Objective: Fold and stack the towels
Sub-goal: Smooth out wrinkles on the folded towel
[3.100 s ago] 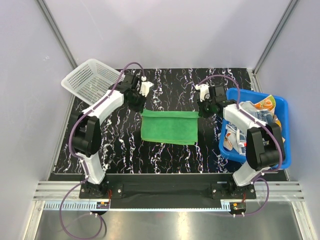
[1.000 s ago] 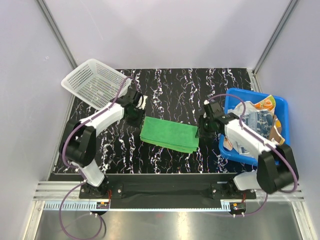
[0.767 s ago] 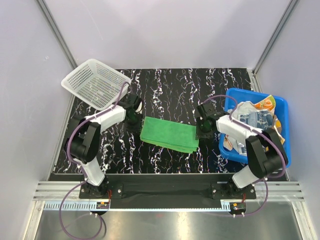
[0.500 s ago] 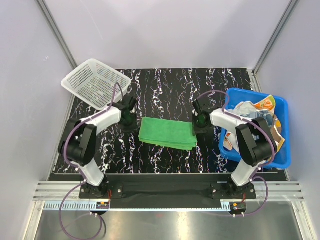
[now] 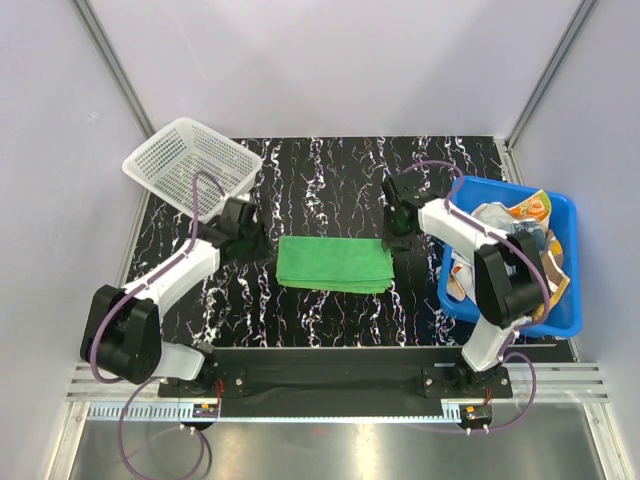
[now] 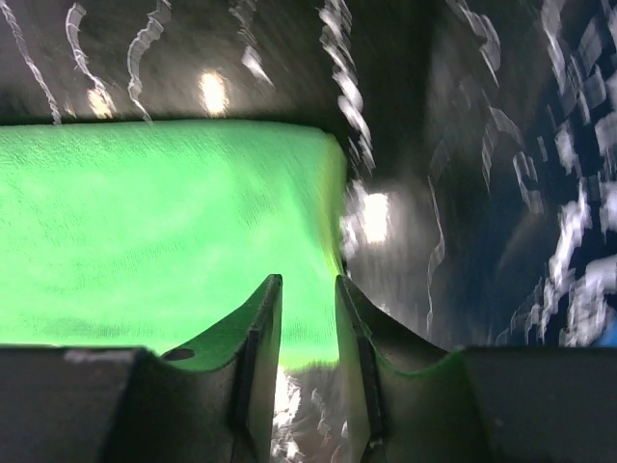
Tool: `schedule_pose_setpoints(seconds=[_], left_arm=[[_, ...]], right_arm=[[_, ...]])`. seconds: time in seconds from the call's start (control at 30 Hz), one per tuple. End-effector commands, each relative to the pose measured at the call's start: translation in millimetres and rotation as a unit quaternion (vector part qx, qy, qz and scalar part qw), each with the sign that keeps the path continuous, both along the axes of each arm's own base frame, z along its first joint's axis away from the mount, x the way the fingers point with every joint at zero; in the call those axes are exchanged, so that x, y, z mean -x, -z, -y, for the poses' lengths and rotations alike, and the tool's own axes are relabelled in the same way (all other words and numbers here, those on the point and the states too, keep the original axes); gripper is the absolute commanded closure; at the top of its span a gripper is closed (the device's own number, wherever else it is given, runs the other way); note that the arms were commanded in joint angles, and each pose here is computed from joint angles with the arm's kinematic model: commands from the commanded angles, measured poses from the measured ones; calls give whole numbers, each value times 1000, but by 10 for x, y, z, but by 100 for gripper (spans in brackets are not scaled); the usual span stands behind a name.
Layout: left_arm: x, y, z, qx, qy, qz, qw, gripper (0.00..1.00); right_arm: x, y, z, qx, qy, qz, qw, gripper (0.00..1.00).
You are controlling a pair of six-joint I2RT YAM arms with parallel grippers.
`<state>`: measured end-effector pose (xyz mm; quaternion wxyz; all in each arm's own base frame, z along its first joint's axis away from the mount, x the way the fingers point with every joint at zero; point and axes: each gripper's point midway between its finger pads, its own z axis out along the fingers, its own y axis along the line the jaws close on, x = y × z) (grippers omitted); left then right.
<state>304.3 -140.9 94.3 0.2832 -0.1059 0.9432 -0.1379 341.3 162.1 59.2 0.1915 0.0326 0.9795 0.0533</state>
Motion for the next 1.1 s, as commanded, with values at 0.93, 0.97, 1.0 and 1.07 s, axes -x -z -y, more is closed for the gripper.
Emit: schedule_pose_setpoints(seconds=[0.93, 0.97, 1.0, 1.07], left_arm=[[165, 558, 312, 55, 24, -64, 996, 63], [172, 558, 305, 53, 24, -64, 996, 63], [176, 567, 295, 51, 22, -64, 996, 63], [189, 582, 284, 48, 21, -66, 996, 66]], right_arm=[[464, 258, 136, -60, 238, -18, 969, 65], [461, 240, 134, -63, 239, -14, 969, 65], [484, 259, 144, -63, 241, -16, 968, 65], [482, 248, 148, -66, 243, -11, 968, 67]])
